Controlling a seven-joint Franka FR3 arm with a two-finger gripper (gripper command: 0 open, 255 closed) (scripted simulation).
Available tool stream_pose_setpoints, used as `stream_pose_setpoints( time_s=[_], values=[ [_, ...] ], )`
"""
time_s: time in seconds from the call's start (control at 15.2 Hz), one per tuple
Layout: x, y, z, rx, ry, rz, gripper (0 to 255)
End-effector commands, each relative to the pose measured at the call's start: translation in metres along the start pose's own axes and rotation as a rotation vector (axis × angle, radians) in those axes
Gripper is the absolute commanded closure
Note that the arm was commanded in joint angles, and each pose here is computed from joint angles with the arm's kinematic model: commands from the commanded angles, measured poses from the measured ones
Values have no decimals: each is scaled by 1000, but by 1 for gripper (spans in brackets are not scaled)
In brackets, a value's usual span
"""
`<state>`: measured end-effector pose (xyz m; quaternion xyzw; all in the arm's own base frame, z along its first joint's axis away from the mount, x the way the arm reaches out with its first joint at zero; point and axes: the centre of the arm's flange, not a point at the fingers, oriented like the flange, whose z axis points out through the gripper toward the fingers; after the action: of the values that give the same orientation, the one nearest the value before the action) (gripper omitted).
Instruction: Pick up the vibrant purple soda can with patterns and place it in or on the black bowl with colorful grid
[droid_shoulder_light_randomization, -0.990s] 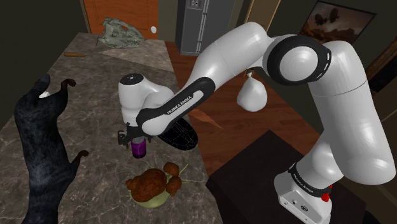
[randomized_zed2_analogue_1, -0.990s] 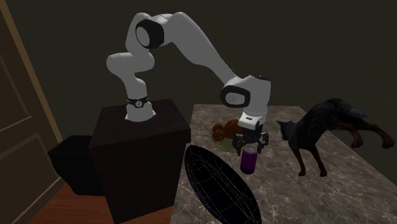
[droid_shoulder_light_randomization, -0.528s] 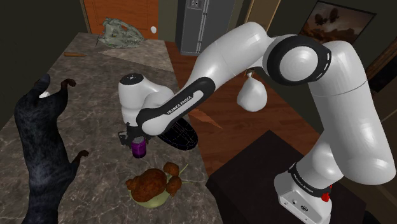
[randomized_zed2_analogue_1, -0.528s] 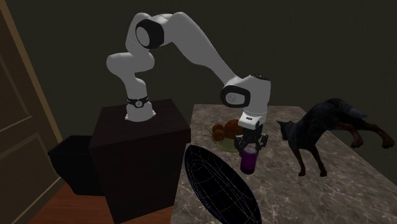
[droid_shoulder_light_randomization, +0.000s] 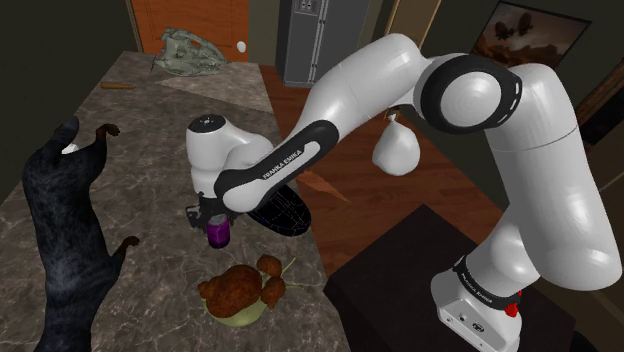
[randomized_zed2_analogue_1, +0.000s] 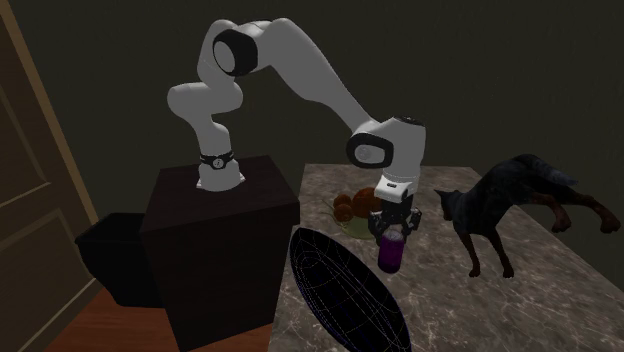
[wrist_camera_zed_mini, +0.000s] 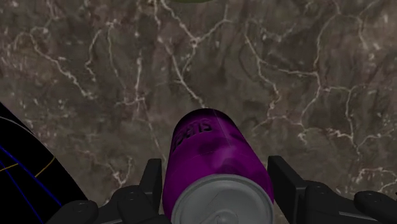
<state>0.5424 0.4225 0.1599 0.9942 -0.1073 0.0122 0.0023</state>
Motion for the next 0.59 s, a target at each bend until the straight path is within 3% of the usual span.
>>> stream_pose_setpoints(
  time_s=[0.0, 0.53],
  values=[
    [0, 0, -8, 0, 0, 0, 255],
    [1, 0, -50, 0, 0, 0, 255]
  ],
)
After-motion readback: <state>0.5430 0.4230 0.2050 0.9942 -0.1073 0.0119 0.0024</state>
